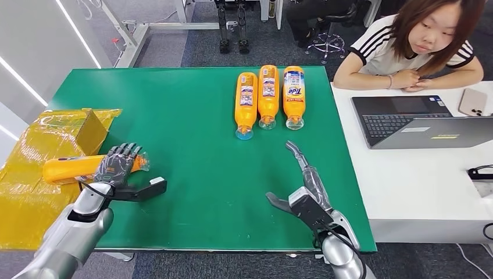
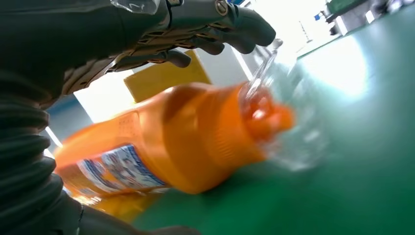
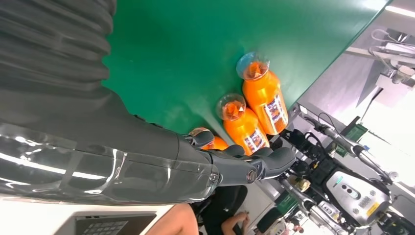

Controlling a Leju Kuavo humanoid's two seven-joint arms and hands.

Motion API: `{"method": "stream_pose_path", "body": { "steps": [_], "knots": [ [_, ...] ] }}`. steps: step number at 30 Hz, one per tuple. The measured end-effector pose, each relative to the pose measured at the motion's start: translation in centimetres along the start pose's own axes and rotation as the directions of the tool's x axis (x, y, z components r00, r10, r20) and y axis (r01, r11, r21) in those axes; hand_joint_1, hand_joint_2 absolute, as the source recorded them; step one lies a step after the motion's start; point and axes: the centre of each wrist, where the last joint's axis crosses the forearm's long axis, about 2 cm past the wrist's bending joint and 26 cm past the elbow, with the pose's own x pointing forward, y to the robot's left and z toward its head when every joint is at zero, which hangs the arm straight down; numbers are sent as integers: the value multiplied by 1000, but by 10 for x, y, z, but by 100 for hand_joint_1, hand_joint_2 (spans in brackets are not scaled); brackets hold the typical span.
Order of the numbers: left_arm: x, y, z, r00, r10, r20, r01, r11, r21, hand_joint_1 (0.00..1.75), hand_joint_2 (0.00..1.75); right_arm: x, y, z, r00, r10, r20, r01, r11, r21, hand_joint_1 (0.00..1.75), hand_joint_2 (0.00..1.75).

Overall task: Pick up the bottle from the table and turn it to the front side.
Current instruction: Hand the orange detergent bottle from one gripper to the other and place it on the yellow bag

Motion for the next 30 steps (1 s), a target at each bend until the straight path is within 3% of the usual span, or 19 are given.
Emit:
{"method": "stream_pose_path", "body": {
  "steps": [3, 6, 10, 14, 16, 19, 21, 24, 30],
  "knots": [
    [16, 7, -2, 975, 207, 84, -220, 955, 201, 0, 175, 0, -1, 5, 1000, -5, -7, 5, 1000, -12, 0, 175],
    [41, 30, -6, 887, 405, 221, -459, 730, 507, 0, 175, 0, -1, 8, 1000, -12, -7, 11, 1000, -27, 0, 175],
    [78, 71, -4, 843, 370, 390, -533, 477, 699, 0, 175, 0, -1, 7, 1000, -21, 9, 21, 998, -57, 0, 175],
    [109, 122, 4, 819, 332, 468, -555, 253, 792, 0, 175, 1, 1, 4, 998, -38, 42, 42, 994, -100, 0, 175],
    [121, 134, 2, 688, 479, 545, -667, 120, 736, 0, 175, 2, 2, 4, 997, -50, 61, 58, 989, -134, 0, 175],
    [149, 139, -4, 219, 723, 656, -916, -79, 393, 0, 175, 8, 3, 6, 990, -92, 104, 110, 978, -177, 0, 175],
    [171, 141, -5, 5, 741, 671, -982, -125, 145, 0, 175, 11, 3, 7, 983, -124, 137, 150, 968, -199, 0, 175],
    [193, 133, -3, -104, 737, 668, -991, -131, -10, 0, 175, 19, 7, 13, 969, -167, 182, 208, 949, -237, 0, 175],
    [214, 108, 8, -192, 763, 618, -980, -187, -74, 0, 175, 35, 20, 34, 952, -217, 217, 272, 923, -273, 0, 175]
  ]
}}
